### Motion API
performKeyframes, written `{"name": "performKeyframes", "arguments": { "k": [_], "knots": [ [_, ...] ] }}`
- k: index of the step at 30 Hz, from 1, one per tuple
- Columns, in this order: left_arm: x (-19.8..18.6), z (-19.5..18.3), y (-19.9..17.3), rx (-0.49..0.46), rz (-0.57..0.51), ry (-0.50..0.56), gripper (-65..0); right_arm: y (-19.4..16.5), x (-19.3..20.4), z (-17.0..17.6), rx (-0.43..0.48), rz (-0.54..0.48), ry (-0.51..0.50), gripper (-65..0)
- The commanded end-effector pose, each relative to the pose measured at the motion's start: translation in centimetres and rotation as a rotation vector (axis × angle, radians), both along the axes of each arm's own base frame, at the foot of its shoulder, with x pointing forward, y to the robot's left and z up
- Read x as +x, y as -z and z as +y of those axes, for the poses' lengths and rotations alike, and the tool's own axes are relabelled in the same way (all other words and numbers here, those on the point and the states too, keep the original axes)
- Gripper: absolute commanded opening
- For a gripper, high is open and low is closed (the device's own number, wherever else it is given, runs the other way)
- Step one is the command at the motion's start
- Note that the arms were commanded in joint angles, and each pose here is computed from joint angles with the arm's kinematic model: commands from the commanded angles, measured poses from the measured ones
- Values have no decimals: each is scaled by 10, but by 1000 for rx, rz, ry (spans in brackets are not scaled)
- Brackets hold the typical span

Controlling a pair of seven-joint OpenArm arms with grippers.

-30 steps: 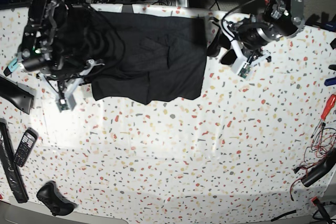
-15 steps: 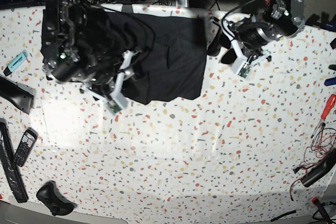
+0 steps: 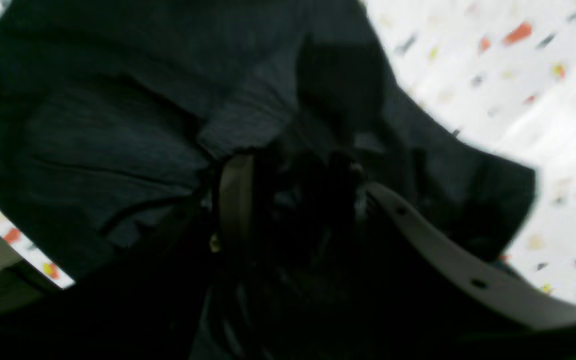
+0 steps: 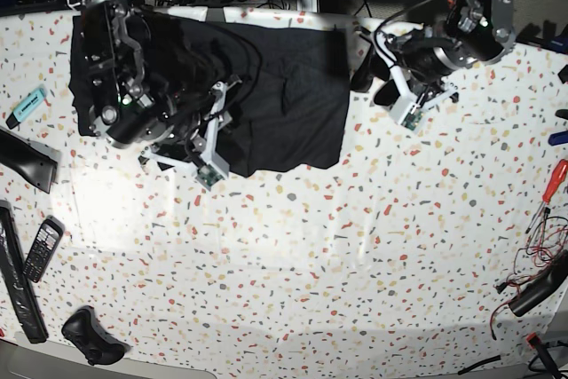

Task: Fold the T-shirt properly
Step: 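Grasp the folded edge with the right gripper and pull it outward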

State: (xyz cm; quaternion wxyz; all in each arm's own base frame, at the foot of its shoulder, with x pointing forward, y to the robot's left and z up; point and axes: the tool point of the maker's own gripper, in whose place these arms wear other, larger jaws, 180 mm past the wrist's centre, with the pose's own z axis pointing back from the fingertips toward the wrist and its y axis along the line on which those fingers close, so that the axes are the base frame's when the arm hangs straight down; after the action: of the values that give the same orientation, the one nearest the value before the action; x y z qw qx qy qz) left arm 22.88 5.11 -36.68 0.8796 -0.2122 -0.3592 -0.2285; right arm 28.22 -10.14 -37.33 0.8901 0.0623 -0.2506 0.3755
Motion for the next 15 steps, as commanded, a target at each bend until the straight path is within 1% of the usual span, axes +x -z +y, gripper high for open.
{"name": "performKeyframes", "arguments": {
  "k": [1,3,6,8,9,12,15],
  "knots": [
    [6,-2,-11,-21,-41,-1,-405,-6,9,-3,-4,-28,3,-425],
    [6,-2,-11,-22,-41,-1,-405,-2,11,-5,-6,-15,10,-470],
    [6,-2,-11,-22,-41,-1,-405,-7,18,-6,-7,-30,12,-578],
    [6,-2,-11,-22,-42,-1,-405,-12,24,-6,-6,-47,17,-631],
    [6,-2,-11,-21,-41,-1,-405,-16,27,-7,-6,-55,29,-646],
    [6,-2,-11,-21,-42,-1,-405,-29,33,-8,7,-94,68,-650],
    [7,-1,-11,-17,-42,-1,-405,-43,37,-19,25,-133,145,-650]
  ]
}}
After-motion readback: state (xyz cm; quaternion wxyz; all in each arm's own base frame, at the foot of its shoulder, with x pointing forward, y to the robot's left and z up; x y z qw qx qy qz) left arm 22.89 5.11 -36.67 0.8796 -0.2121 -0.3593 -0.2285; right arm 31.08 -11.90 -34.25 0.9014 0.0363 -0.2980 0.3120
